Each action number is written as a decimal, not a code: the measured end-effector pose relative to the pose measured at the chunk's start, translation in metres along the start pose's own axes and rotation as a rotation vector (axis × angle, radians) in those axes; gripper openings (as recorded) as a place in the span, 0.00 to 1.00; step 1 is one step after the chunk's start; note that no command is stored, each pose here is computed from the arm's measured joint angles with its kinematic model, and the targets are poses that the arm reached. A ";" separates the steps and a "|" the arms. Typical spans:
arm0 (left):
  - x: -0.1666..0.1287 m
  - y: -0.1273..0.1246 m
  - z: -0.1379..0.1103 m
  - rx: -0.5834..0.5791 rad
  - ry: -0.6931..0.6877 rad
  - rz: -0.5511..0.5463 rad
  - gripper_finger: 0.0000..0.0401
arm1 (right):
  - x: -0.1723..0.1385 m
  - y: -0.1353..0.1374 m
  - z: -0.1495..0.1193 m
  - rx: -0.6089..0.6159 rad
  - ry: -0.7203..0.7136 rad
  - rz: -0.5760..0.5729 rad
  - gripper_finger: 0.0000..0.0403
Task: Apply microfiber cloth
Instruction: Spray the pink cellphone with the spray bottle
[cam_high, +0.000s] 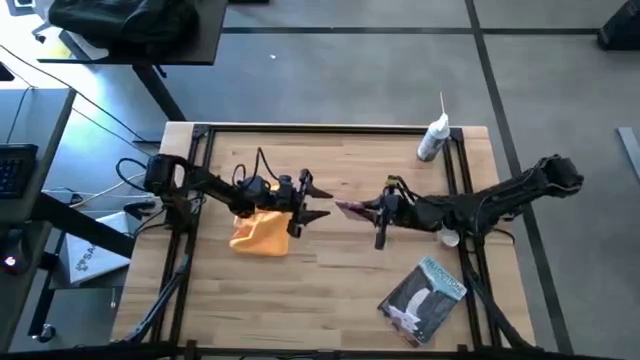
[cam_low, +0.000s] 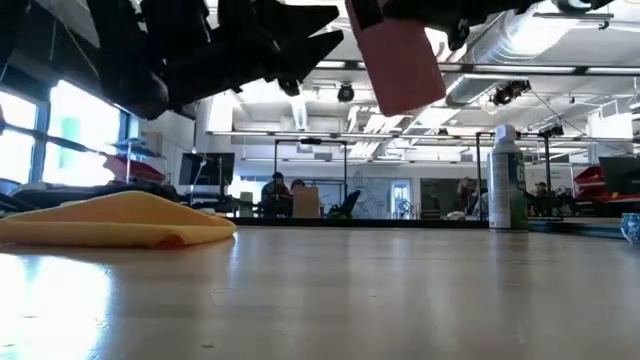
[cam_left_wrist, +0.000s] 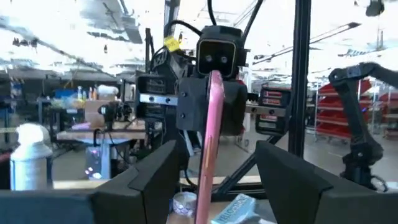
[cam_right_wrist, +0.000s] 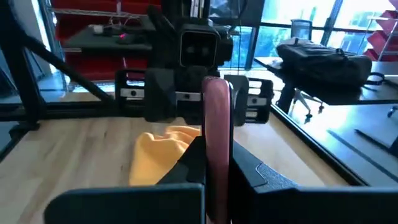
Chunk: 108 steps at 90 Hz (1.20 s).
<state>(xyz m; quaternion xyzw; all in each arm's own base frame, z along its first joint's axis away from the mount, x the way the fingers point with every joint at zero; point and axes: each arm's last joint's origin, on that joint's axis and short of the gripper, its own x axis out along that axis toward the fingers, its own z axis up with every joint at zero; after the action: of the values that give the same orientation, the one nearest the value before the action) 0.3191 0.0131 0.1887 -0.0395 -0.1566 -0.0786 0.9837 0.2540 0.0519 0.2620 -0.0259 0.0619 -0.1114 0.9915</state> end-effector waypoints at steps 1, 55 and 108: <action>0.000 0.000 0.000 -0.005 0.002 0.000 0.49 | 0.001 0.000 0.000 0.001 -0.001 -0.002 0.00; 0.007 -0.011 0.002 -0.068 -0.012 -0.037 0.49 | 0.037 0.013 -0.025 0.077 -0.052 0.102 0.00; 0.022 -0.020 0.006 -0.044 -0.014 -0.013 0.15 | 0.038 0.012 -0.024 0.083 -0.066 0.093 0.00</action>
<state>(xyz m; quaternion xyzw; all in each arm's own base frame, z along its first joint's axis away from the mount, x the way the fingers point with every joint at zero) 0.3346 -0.0088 0.2022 -0.0607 -0.1618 -0.0880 0.9810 0.2901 0.0547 0.2327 0.0144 0.0256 -0.0666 0.9973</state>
